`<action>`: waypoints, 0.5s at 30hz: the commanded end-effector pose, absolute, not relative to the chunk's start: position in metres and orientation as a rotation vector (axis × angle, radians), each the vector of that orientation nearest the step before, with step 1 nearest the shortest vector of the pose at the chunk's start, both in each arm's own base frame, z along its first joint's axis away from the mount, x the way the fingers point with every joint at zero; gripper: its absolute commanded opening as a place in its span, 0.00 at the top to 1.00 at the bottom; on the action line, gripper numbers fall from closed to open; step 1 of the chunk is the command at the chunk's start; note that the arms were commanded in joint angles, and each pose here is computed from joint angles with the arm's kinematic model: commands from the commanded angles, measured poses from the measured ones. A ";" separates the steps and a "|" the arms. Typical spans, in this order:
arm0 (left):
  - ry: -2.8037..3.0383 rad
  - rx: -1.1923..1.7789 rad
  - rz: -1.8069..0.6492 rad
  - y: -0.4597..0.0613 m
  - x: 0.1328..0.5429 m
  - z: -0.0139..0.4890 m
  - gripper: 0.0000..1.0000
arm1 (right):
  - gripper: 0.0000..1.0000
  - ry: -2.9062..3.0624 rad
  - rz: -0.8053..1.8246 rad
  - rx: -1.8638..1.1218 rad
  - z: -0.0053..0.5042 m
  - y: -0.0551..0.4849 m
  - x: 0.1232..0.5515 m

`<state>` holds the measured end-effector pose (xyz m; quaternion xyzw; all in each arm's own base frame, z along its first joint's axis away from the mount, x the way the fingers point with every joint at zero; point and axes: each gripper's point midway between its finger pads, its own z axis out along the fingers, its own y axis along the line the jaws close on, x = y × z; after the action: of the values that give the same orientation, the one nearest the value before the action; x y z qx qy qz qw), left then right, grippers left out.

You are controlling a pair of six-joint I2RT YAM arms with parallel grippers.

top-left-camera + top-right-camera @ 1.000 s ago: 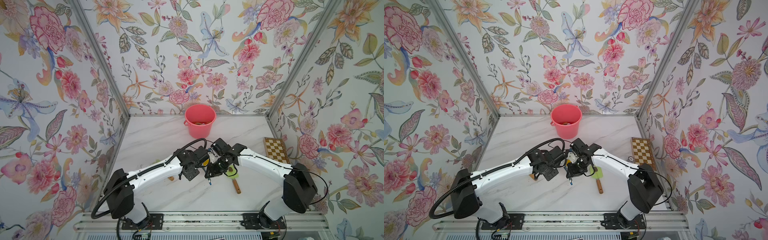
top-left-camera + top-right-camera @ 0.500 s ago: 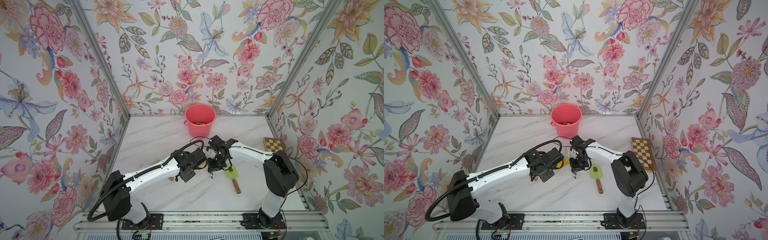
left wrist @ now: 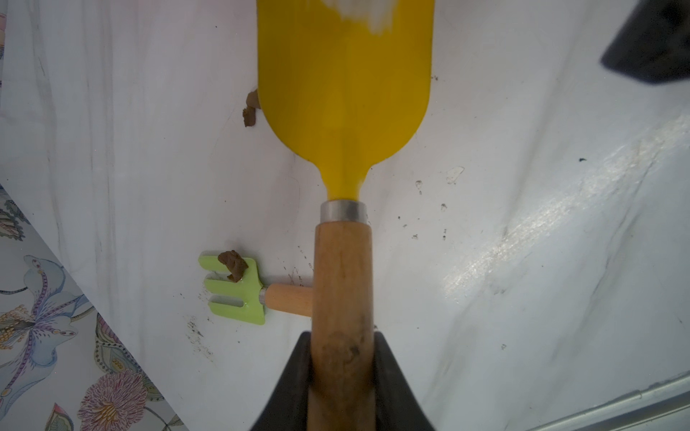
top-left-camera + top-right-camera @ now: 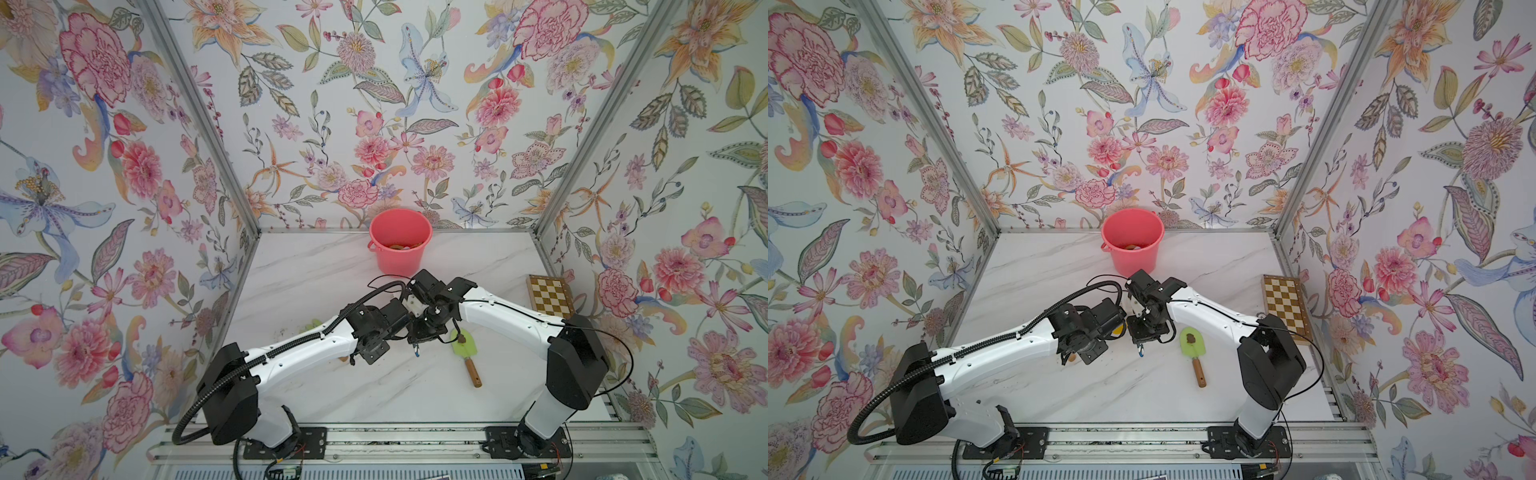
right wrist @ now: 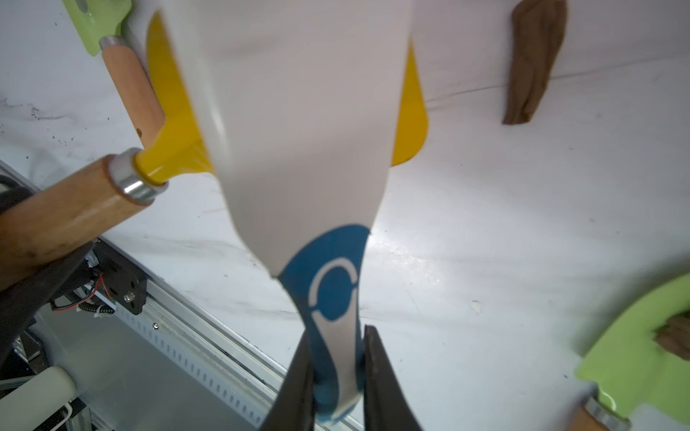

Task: Brush the soil off the hand trowel and place it into the bucket
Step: Brush off the soil from the hand trowel.

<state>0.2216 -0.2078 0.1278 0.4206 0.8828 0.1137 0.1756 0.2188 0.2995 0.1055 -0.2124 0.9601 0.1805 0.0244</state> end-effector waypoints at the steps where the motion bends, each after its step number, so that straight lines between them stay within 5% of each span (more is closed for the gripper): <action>1: 2.461 1.134 0.322 -0.212 0.236 0.142 0.86 | 1.00 2.986 0.555 -0.691 0.103 0.311 0.217; 15: 2.423 1.122 0.297 -0.203 0.230 0.162 0.87 | 1.00 3.042 0.302 -0.491 0.059 0.258 0.289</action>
<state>0.2235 -0.2056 0.1371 0.4169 0.8824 0.1099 0.1881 0.2677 0.2746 0.0550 -0.1678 0.9780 0.1240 -0.0010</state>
